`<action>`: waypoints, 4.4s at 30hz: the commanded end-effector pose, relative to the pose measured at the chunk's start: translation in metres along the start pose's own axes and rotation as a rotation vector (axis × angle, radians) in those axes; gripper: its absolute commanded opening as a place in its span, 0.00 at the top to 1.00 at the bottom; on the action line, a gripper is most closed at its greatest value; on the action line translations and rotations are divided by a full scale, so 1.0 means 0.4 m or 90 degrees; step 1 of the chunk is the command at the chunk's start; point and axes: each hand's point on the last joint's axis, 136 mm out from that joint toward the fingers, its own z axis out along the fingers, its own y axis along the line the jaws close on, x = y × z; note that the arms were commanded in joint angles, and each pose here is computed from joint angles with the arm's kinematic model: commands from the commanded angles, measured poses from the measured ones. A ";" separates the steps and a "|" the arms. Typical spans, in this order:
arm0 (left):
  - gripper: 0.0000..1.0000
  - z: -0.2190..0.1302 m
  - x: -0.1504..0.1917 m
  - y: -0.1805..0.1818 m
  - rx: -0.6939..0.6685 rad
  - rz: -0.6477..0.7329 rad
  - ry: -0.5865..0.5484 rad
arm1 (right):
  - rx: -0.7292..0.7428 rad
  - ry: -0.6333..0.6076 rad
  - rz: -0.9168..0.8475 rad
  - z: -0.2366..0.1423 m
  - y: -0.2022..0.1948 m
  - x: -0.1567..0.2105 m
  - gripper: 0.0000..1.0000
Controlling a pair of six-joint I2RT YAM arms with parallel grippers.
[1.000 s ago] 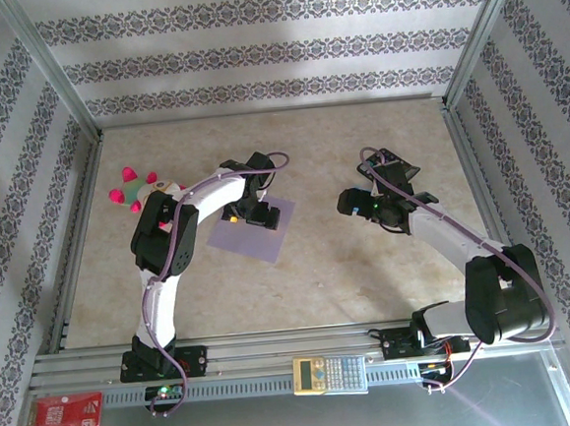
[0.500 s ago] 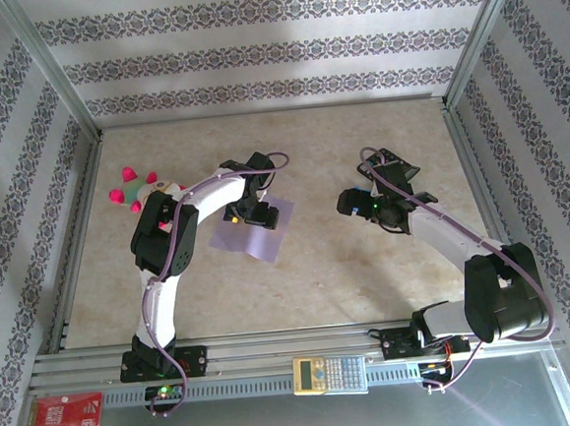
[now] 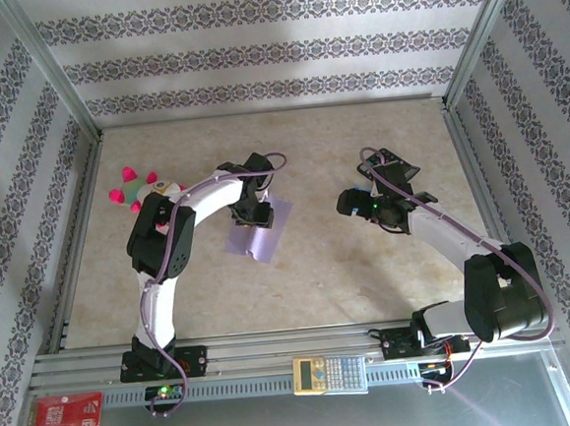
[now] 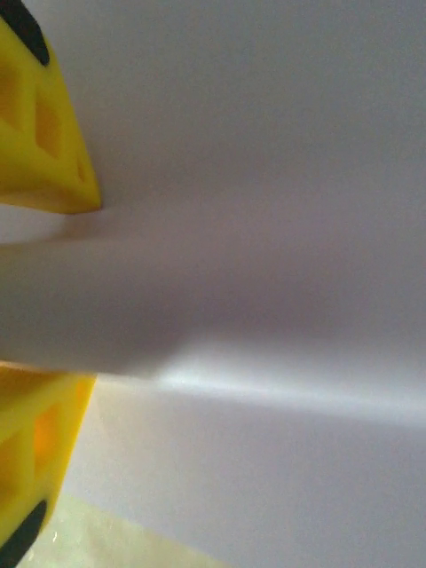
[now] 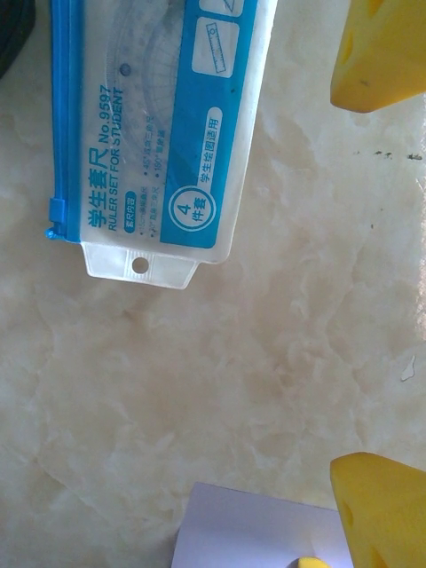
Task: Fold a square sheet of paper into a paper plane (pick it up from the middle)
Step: First fold the square sheet of paper in half at the center of the table.
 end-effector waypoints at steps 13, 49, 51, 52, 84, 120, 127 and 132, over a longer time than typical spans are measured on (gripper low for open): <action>0.75 -0.300 -0.009 -0.313 0.663 -0.139 -0.199 | -0.030 -0.024 -0.057 -0.069 0.025 -0.068 0.02; 0.53 0.031 0.126 -0.076 0.238 -0.213 -0.134 | -0.163 0.141 -0.103 0.079 0.204 0.158 0.10; 0.52 0.033 0.129 -0.070 0.220 -0.208 -0.130 | -0.166 0.142 -0.103 0.080 0.206 0.159 0.10; 0.51 0.034 0.128 -0.064 0.209 -0.206 -0.129 | -0.165 0.144 -0.102 0.081 0.205 0.161 0.10; 0.58 0.015 0.104 -0.024 0.108 -0.213 -0.157 | -0.176 0.168 -0.094 0.111 0.211 0.174 0.11; 0.59 -0.031 0.216 -0.043 0.159 -0.191 -0.060 | -0.155 0.201 -0.080 0.118 0.190 0.194 0.12; 0.55 -0.025 0.191 -0.023 0.142 -0.245 -0.101 | -0.161 0.212 -0.082 0.126 0.196 0.199 0.13; 0.54 -0.022 0.195 0.006 0.102 -0.257 -0.106 | -0.165 0.220 -0.082 0.134 0.197 0.203 0.12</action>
